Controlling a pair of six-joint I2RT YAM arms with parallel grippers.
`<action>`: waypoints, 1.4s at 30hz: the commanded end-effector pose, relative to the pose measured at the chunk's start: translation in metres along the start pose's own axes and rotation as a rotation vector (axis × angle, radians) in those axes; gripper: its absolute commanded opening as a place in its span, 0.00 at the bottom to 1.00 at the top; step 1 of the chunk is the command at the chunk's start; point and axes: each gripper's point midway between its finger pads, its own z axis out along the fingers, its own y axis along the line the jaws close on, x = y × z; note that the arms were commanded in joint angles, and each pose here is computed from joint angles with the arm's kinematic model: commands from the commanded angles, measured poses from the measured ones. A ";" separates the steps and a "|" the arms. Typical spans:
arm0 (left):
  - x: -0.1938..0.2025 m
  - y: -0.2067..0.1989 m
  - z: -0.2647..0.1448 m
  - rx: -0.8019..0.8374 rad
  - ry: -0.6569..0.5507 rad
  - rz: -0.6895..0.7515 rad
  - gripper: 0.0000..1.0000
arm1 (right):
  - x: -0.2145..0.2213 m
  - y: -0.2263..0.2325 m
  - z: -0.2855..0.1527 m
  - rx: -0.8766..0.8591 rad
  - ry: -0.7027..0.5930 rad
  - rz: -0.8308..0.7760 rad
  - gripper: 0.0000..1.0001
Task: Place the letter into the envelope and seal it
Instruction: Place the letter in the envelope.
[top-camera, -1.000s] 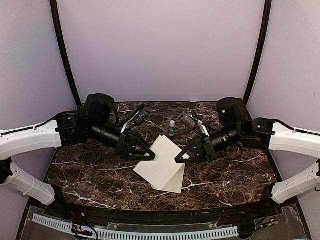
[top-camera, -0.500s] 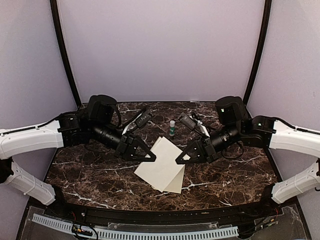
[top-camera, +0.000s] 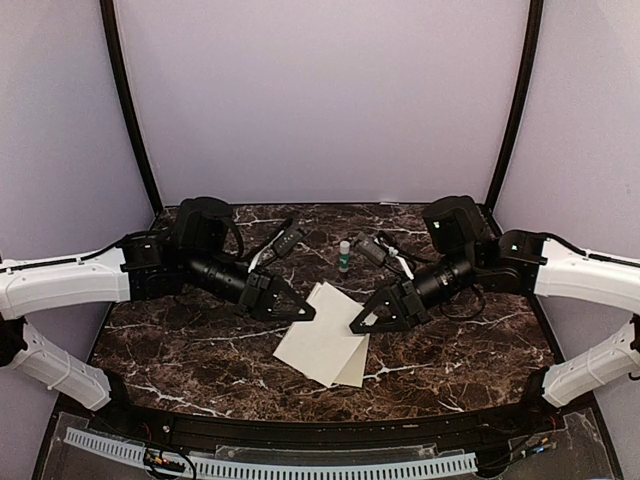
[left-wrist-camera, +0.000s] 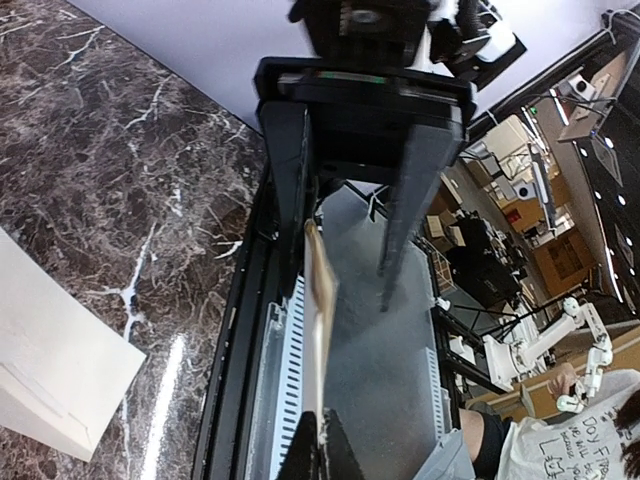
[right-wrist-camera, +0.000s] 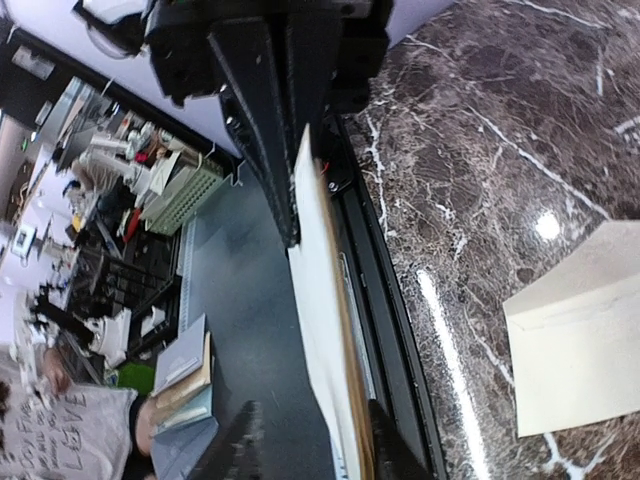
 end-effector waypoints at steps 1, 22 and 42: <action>-0.008 0.020 -0.003 -0.101 -0.107 -0.045 0.00 | -0.018 -0.003 -0.014 0.108 -0.095 -0.022 0.56; 0.006 0.165 -0.014 -0.384 -0.210 -0.359 0.00 | 0.031 -0.145 -0.053 0.567 -0.537 0.543 0.79; 0.047 0.221 -0.026 -0.547 -0.122 -0.396 0.00 | 0.049 -0.198 -0.015 0.638 -0.472 0.615 0.72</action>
